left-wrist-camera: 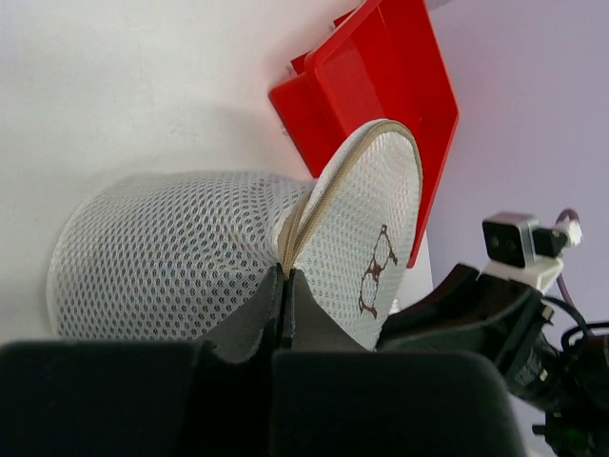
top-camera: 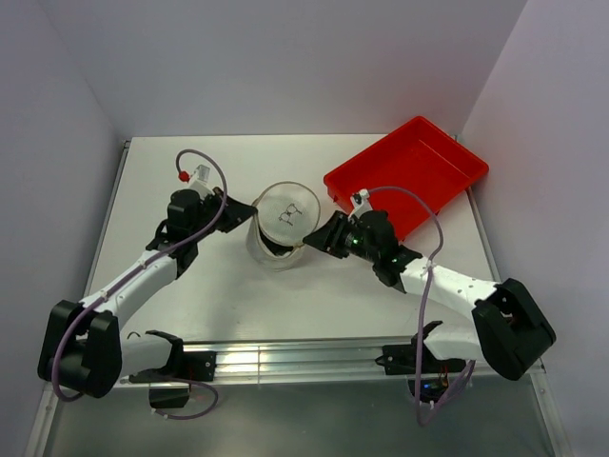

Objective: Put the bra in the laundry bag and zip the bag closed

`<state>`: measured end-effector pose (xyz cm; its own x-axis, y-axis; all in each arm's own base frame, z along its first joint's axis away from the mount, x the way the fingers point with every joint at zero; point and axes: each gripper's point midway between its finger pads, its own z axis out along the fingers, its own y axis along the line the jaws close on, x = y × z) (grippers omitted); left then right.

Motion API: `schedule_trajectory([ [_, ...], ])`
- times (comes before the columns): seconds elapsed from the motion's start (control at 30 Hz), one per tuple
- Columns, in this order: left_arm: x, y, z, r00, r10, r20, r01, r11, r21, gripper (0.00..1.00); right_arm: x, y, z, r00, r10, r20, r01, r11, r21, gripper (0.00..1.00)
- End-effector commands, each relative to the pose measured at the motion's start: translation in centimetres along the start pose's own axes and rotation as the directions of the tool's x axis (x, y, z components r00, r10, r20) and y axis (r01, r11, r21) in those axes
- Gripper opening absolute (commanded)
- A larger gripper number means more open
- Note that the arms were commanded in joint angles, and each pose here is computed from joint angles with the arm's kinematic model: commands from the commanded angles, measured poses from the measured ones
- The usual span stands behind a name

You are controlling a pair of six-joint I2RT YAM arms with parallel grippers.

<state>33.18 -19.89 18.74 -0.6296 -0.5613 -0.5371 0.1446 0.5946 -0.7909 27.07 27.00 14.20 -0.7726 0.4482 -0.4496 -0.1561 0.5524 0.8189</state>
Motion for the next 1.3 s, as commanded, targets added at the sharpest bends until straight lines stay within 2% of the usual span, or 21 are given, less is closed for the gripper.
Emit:
schedule_trajectory([
  [0.0, -3.5, -3.5, 0.6, 0.993, 0.066, 0.100, -0.076, 0.992, 0.100, 0.00, -1.7, 1.7, -0.9, 0.995, -0.027, 0.095, 0.030, 0.999, -0.032, 0.51],
  [0.03, -3.4, -3.7, 0.6, 0.993, 0.069, 0.094, -0.079, 0.991, 0.109, 0.00, -2.0, 1.6, -1.0, 0.994, -0.031, 0.106, 0.033, 0.999, -0.022, 0.62],
  [0.1, -3.0, -3.6, 0.7, 0.994, 0.074, 0.078, -0.083, 0.990, 0.118, 0.00, -2.7, 1.7, -1.2, 0.990, -0.041, 0.135, 0.043, 0.999, -0.012, 0.70],
  [0.4, -2.3, -3.7, 0.7, 0.995, 0.089, 0.043, -0.094, 0.986, 0.137, 0.00, -4.1, 1.2, 1.0, 0.991, 0.013, 0.132, -0.013, 1.000, -0.002, 0.66],
  [0.57, -2.2, -3.7, 0.9, 0.995, 0.098, 0.029, -0.101, 0.985, 0.137, 0.00, -6.5, 1.5, 1.1, 0.981, 0.042, 0.192, -0.035, 0.999, -0.040, 0.66],
  [0.7, -2.0, -4.0, 1.1, 0.995, 0.099, 0.016, -0.100, 0.982, 0.160, 0.00, -7.2, 0.9, 1.9, 0.983, 0.056, 0.173, -0.051, 0.998, -0.035, 0.65],
  [0.77, -1.9, -4.0, 1.4, 0.995, 0.098, 0.011, -0.098, 0.981, 0.165, 0.00, -7.0, 0.5, 2.4, 0.985, 0.068, 0.156, -0.063, 0.997, -0.037, 0.58],
  [0.8, -2.0, -4.1, 1.4, 0.995, 0.098, 0.012, -0.099, 0.981, 0.169, 0.00, -7.0, 0.5, 2.5, 0.985, 0.071, 0.155, -0.065, 0.997, -0.041, 0.49],
  [0.9, -2.1, -4.1, 1.7, 0.995, 0.094, 0.009, -0.094, 0.981, 0.168, 0.00, -6.6, 1.0, 2.6, 0.988, 0.082, 0.133, -0.072, 0.994, -0.078, 0.37],
  [1.07, -2.4, -3.9, 1.9, 0.996, 0.087, 0.025, -0.090, 0.984, 0.153, 0.00, -5.6, 1.5, 2.5, 0.992, 0.103, 0.078, -0.094, 0.989, -0.115, 0.40],
  [1.1, -2.6, -3.8, 2.0, 0.996, 0.087, 0.031, -0.090, 0.985, 0.144, 0.00, -5.5, 1.7, 2.4, 0.991, 0.108, 0.078, -0.098, 0.987, -0.126, 0.36],
  [1.2, -3.3, -3.2, 2.5, 0.995, 0.085, 0.048, -0.089, 0.991, 0.097, 0.00, -5.9, 2.6, 1.5, 0.984, 0.135, 0.113, -0.115, 0.980, -0.164, 0.05],
  [1.23, -3.5, -3.0, 2.7, 0.995, 0.086, 0.050, -0.090, 0.992, 0.084, 0.05, -6.0, 2.6, 1.4, 0.983, 0.136, 0.120, -0.117, 0.981, -0.158, 0.02],
  [1.27, -3.6, -2.8, 3.0, 0.995, 0.086, 0.047, -0.090, 0.993, 0.074, 0.20, -6.1, 2.7, 1.3, 0.982, 0.137, 0.127, -0.116, 0.980, -0.159, 0.00],
])
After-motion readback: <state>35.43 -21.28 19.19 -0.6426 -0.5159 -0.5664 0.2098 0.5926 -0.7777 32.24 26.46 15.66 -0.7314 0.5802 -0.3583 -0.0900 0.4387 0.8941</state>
